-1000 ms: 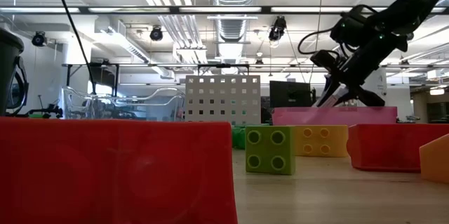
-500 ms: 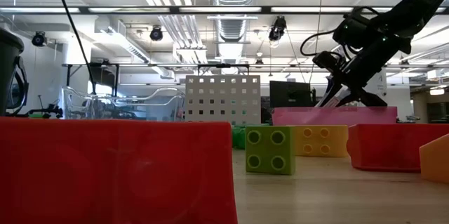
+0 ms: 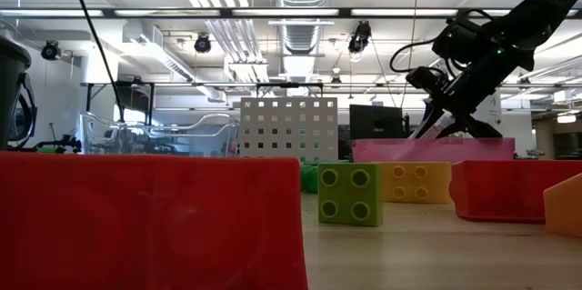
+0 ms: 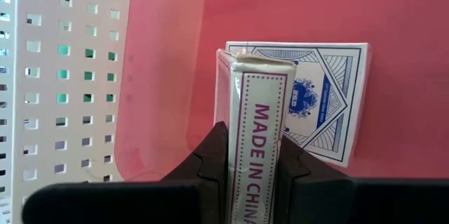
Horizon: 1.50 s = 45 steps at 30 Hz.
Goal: Pick & Place Toys
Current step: Put the purple deck of cards into the red bin, then put the light yellow game piece into the transparent bin
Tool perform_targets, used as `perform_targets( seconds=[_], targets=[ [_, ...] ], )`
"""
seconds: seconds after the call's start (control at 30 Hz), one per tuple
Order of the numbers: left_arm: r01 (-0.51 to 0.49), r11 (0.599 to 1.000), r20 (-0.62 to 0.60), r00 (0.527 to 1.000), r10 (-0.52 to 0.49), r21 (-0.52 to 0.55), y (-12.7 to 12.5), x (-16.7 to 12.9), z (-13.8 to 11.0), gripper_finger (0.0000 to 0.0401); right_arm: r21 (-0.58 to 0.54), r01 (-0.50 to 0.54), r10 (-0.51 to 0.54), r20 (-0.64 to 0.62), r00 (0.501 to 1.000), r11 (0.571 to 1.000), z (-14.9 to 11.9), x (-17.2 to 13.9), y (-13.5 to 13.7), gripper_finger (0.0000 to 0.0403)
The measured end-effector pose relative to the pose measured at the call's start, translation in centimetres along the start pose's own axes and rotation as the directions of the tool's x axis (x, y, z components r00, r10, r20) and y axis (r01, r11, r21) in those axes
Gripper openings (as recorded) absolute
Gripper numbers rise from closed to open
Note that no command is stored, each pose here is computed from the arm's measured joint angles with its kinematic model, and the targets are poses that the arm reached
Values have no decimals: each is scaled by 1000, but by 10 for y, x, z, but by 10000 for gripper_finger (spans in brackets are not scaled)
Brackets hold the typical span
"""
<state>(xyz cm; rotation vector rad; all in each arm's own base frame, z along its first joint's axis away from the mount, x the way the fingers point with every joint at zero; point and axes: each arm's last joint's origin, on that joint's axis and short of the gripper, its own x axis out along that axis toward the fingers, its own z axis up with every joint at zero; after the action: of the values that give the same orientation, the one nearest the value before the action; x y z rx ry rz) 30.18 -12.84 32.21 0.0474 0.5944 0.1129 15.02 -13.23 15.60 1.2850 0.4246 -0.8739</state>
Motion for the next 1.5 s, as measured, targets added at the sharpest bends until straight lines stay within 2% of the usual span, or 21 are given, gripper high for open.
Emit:
perform_targets(
  seconds=[0.2,0.47,0.6,1.0,1.07,1.17,1.23,1.5],
  targets=[
    [-2,1000,-8,1000,2,4,0,0,-1,351,-3,3,-3,1,1000,1000,0,0,0,48],
    [-2,1000,-9,1000,2,-3,0,0,-1,351,2,30,-30,-11,999,1000,-2,1,-3,189],
    [-3,1000,-16,1000,3,0,0,0,-2,351,2,28,-28,-9,1000,1000,-2,1,-3,221],
    [-7,1000,-29,1000,7,-11,1,0,-3,351,32,29,-29,20,999,999,5,-3,7,230],
    [-7,1000,-29,1000,7,-11,1,0,-3,351,27,66,-66,2,998,997,6,-6,9,230],
    [-7,1000,-29,1000,7,-14,1,0,-3,351,9,196,-196,-14,980,980,7,-12,10,230],
    [-7,1000,-29,1000,7,-14,1,0,-3,351,-19,249,-249,-7,968,968,8,-16,11,231],
    [-7,1000,-29,1000,7,-14,1,0,-3,351,-30,233,-233,6,972,972,12,-20,21,231]
  ],
)
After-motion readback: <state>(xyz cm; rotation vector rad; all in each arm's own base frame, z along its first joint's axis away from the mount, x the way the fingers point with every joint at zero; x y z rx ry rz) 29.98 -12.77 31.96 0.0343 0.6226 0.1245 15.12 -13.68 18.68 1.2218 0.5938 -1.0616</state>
